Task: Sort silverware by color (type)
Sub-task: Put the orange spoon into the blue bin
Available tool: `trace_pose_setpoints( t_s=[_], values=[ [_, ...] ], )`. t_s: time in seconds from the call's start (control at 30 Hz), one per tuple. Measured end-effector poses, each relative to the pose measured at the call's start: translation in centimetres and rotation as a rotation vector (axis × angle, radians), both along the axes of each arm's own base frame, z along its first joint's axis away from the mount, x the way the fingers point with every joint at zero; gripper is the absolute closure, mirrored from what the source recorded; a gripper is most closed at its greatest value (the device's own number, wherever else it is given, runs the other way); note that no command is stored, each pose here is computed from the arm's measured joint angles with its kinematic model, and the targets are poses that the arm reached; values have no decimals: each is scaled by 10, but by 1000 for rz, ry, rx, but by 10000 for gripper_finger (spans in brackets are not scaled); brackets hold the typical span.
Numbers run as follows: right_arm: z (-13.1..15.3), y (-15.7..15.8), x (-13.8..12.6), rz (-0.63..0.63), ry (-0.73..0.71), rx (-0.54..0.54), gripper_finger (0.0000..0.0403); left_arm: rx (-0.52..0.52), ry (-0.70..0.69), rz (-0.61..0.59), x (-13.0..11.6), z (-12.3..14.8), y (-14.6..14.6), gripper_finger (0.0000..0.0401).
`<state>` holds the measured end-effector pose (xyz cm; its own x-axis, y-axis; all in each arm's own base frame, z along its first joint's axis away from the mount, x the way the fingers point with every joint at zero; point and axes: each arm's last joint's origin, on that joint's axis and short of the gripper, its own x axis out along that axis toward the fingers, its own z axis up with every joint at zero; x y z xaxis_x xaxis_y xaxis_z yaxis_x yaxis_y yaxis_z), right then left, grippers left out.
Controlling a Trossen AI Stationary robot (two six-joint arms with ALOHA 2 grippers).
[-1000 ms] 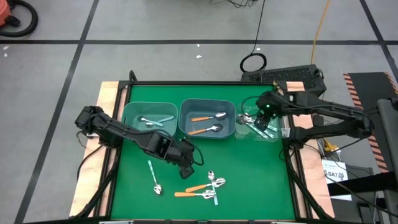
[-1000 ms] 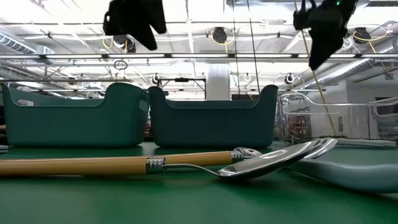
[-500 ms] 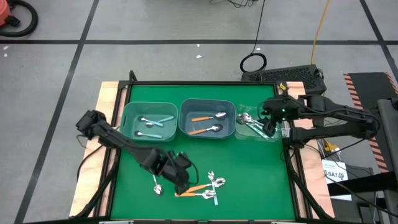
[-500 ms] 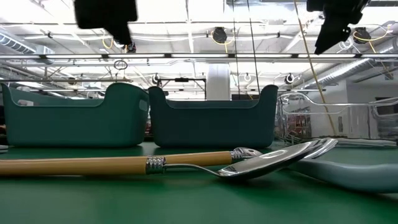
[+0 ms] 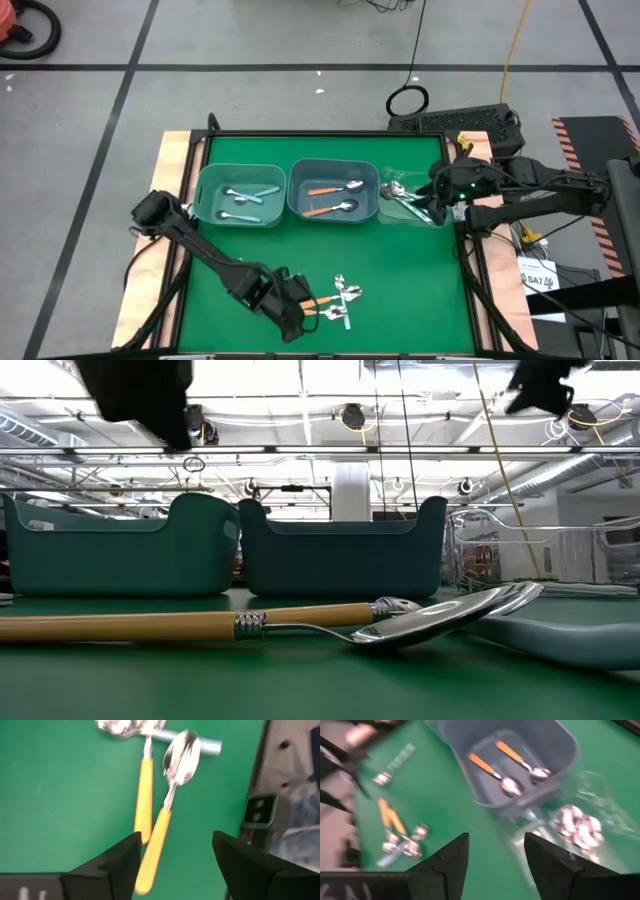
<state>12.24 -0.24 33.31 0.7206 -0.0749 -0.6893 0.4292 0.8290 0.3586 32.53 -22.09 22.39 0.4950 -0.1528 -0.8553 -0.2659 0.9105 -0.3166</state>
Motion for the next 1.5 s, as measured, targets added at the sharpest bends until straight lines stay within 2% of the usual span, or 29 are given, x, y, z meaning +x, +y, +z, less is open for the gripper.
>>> trace_pose_setpoints(
  t_s=[0.13,0.4,0.47,0.63,0.8,0.97,1.13,1.23,1.5],
  values=[
    [8,7,5,-11,-112,43,218,34,-3,-73,-8,-4,-15,131],
    [20,24,28,-4,-285,168,218,65,38,-122,-20,-19,-35,128],
    [22,29,34,6,-315,192,218,120,32,-134,-24,-24,-38,128],
    [19,42,52,-22,-335,215,218,202,17,-141,-24,-37,-43,128],
    [15,55,67,-8,-339,221,218,198,12,-129,-26,-42,-48,128],
    [7,60,74,21,-290,184,218,178,16,-86,-25,-41,-48,128],
    [6,62,75,22,-289,188,218,136,-47,-80,-16,-18,-50,128],
    [6,66,74,41,-285,195,218,190,-74,-158,-14,-13,-51,128],
    [6,67,73,36,-283,169,218,293,-32,-177,-3,-35,-42,128]
  ],
)
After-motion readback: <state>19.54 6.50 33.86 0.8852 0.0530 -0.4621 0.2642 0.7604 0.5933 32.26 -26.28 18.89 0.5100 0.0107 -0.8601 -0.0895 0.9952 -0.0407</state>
